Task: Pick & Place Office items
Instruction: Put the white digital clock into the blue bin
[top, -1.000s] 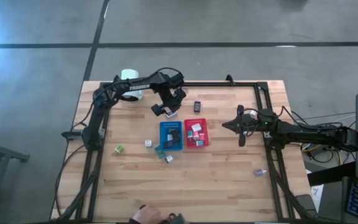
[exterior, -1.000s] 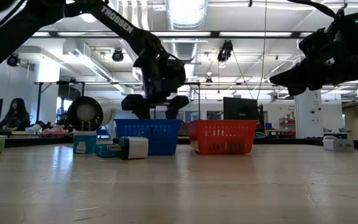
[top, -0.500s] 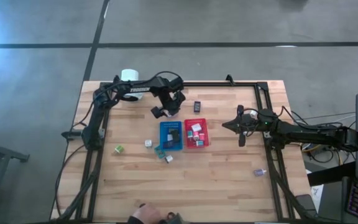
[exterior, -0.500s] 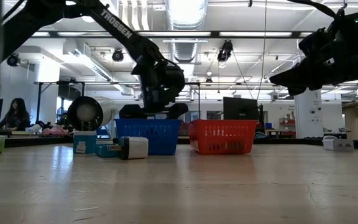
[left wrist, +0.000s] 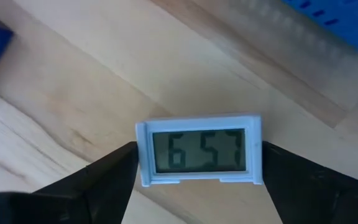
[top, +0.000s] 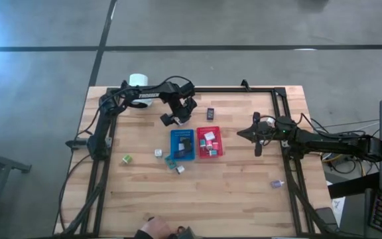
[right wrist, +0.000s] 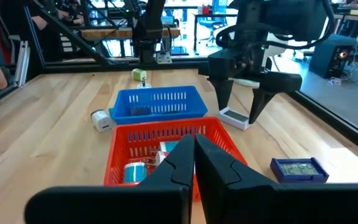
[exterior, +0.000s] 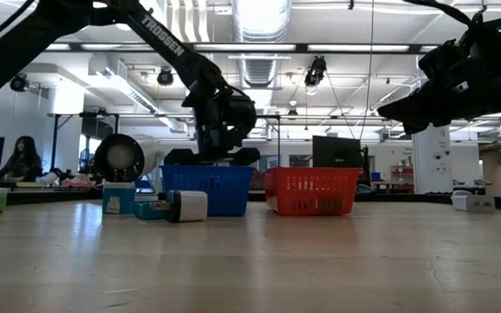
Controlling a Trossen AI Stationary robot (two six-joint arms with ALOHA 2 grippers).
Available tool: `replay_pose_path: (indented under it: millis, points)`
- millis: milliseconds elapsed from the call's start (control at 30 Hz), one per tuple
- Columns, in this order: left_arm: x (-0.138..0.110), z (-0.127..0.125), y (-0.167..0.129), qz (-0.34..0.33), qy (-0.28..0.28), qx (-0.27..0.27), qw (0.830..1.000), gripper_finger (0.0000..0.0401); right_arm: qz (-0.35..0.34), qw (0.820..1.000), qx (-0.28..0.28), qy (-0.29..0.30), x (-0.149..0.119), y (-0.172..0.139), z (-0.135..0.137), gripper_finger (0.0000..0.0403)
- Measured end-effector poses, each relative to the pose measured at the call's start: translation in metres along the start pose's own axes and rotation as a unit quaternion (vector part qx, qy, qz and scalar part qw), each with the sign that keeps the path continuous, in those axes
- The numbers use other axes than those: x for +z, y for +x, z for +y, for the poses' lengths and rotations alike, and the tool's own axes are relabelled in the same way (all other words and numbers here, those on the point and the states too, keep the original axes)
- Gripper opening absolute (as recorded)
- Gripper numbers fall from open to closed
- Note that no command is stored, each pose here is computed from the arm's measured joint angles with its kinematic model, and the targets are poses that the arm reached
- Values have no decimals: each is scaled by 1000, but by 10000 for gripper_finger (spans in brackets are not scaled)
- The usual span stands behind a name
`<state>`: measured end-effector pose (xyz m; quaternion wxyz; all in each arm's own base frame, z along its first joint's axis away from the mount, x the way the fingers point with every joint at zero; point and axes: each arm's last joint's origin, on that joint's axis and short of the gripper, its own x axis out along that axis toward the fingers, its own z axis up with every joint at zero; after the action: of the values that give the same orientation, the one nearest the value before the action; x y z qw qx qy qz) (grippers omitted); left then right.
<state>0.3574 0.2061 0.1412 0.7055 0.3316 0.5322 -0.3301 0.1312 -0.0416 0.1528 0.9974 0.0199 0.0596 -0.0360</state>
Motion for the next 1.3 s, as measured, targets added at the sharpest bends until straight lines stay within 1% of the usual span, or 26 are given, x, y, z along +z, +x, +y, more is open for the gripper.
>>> replay_pose_path:
  millis: [167,367,433,667,767,833,933,1033,1100,1200,1300]
  points:
    - [0,1,-1,0,-6,4,1000,293,-4,1000,0,-1,1,0,0,8]
    - [-1,-1,-1,15,-10,-2,1000,236,-5,1000,0,2,1,0,0,8]
    - [-1,-2,-2,25,-12,-8,1000,209,-6,1000,0,3,1,0,0,8]
    - [1,-2,-2,25,-21,-8,999,88,-7,1000,0,10,1,0,0,8]
    - [1,-2,-2,25,-23,-8,999,56,-7,1000,0,10,1,0,0,8]
    - [1,-2,-3,25,-36,-7,999,47,-8,1000,0,10,1,0,0,8]
    - [1,-2,-5,32,-69,-3,997,45,-8,1000,0,10,1,0,0,8]
    - [-4,-4,-7,73,-102,-1,992,49,-8,1000,0,11,1,0,0,8]
    - [-10,-8,-8,94,-114,-21,989,50,-8,1000,0,12,1,0,0,8]
    - [-17,-15,-10,106,-134,-45,984,50,-8,1000,0,12,1,0,0,8]
    - [-23,-18,-12,114,-186,-55,974,50,-8,1000,0,12,1,0,0,8]
